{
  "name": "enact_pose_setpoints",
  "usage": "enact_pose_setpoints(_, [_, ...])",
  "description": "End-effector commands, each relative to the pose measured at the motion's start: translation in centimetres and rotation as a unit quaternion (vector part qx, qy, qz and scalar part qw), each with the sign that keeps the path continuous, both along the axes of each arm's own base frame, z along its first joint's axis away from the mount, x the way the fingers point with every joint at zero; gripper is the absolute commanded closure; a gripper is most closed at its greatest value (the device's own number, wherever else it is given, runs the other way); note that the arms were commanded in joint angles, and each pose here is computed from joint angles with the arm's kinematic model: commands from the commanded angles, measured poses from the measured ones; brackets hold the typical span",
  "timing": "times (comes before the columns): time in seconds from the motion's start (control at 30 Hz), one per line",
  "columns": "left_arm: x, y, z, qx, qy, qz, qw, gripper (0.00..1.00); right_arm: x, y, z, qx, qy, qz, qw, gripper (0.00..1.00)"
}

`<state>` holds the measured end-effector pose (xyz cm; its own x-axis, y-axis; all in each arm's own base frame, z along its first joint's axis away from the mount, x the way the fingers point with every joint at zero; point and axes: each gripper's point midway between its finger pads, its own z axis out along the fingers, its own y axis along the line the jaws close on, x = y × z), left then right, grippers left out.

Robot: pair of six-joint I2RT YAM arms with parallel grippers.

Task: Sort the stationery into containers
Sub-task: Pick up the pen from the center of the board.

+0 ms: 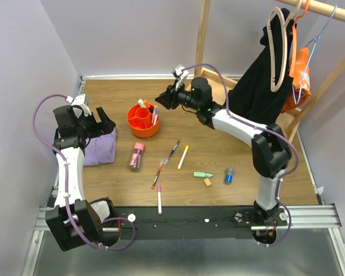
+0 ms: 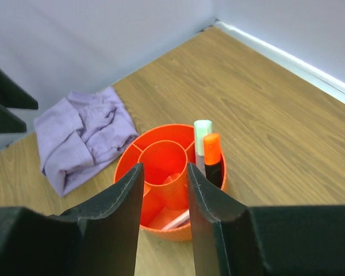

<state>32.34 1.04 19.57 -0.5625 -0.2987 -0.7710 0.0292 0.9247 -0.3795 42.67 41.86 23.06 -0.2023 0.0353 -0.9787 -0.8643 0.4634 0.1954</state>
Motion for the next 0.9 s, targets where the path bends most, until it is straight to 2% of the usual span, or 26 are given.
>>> enact_pose_setpoints(0.0, [0.8, -0.2, 2.4, -0.007, -0.053, -0.003, 0.999, 0.02, -0.5, -5.4, -1.8, -0.110, 0.126, -0.138, 0.976, 0.57])
enact_pose_setpoints(0.1, [0.8, -0.3, 2.3, -0.011, -0.057, 0.001, 0.998, 0.02, -0.5, -8.6, -4.4, -0.226, 0.107, -0.153, 0.956, 0.57])
enact_pose_setpoints(0.13, [0.8, -0.4, 2.3, -0.012, -0.059, -0.001, 0.998, 0.02, -0.7, -10.9, -6.4, -0.300, 0.094, -0.150, 0.937, 0.57])
enact_pose_setpoints(0.2, [0.7, -0.7, 2.1, -0.012, -0.062, -0.006, 0.998, 0.02, -0.4, -13.6, -7.9, -0.353, 0.092, -0.156, 0.918, 0.57])
enact_pose_setpoints(0.33, [0.6, -1.4, 1.8, -0.011, -0.062, -0.016, 0.998, 0.02, 1.4, -22.5, -10.8, -0.453, 0.122, -0.206, 0.859, 0.57])
enact_pose_setpoints(0.43, [0.8, -1.6, 1.8, -0.017, -0.066, -0.016, 0.998, 0.02, 2.2, -27.2, -12.1, -0.476, 0.136, -0.235, 0.836, 0.57])
enact_pose_setpoints(0.53, [1.1, -1.7, 1.6, -0.026, -0.069, -0.013, 0.997, 0.02, 2.0, -29.6, -13.2, -0.497, 0.151, -0.225, 0.824, 0.56])
enact_pose_setpoints(0.73, [1.5, -1.8, 1.6, -0.039, -0.075, -0.010, 0.996, 0.02, 1.0, -31.7, -15.9, -0.541, 0.164, -0.204, 0.799, 0.56])
enact_pose_setpoints(0.87, [1.5, -1.7, 1.4, -0.038, -0.072, -0.006, 0.997, 0.02, 1.1, -32.1, -16.6, -0.550, 0.159, -0.201, 0.795, 0.56])
